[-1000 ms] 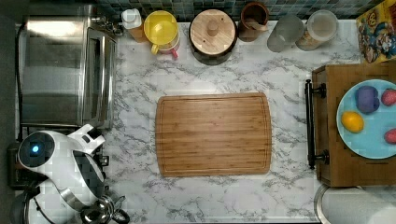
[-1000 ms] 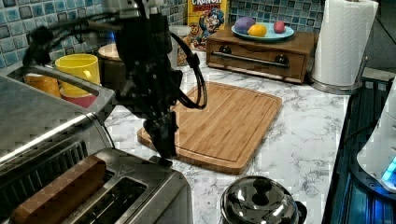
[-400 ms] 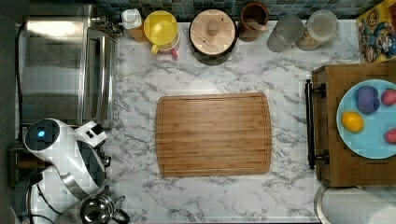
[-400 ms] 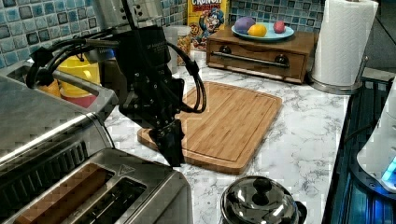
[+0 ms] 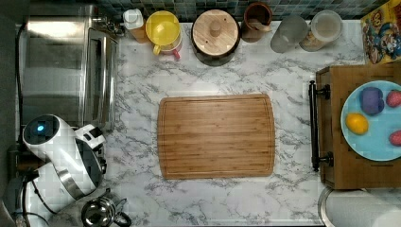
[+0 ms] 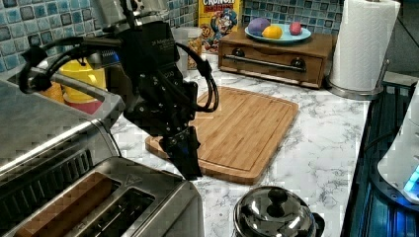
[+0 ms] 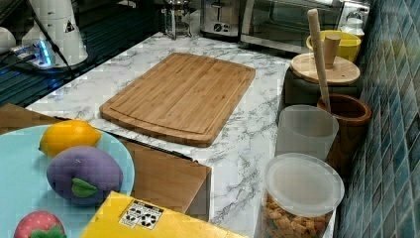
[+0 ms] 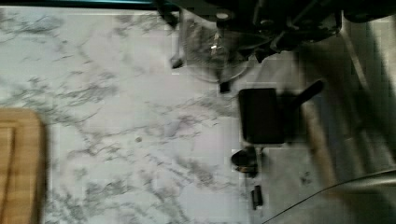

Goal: Turn on the toaster.

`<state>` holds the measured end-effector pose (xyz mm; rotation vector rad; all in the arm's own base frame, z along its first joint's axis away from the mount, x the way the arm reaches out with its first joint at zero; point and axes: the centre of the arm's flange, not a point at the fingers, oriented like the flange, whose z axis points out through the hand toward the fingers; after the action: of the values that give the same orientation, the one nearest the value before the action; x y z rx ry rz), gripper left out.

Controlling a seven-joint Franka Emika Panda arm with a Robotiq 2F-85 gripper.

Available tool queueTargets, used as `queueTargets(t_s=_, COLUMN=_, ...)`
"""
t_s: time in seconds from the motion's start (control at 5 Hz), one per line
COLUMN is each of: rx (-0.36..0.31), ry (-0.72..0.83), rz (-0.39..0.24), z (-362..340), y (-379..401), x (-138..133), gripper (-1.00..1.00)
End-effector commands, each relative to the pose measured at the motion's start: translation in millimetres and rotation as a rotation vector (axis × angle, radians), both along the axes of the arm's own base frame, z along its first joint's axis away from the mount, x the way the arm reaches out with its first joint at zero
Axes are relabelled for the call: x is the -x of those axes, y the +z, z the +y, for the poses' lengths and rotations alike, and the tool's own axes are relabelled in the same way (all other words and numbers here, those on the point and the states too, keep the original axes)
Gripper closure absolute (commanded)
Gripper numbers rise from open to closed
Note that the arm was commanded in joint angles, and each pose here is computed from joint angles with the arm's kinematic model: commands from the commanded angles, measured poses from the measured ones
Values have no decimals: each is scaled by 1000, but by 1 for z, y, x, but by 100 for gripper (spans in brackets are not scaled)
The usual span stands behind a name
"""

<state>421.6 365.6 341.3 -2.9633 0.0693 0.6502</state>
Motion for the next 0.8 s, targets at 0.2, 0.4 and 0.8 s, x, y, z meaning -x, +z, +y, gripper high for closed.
queueTargets(t_s=0.2, rx=-143, ry=113, rz=-247, z=43, y=75, x=-15, gripper=100)
queueTargets(t_s=0.4, rx=-97, ry=112, rz=-254, z=42, y=57, x=-15, gripper=100)
queueTargets(t_s=0.8, rx=-39, ry=136, rz=-224, z=56, y=26, x=-14, gripper=100)
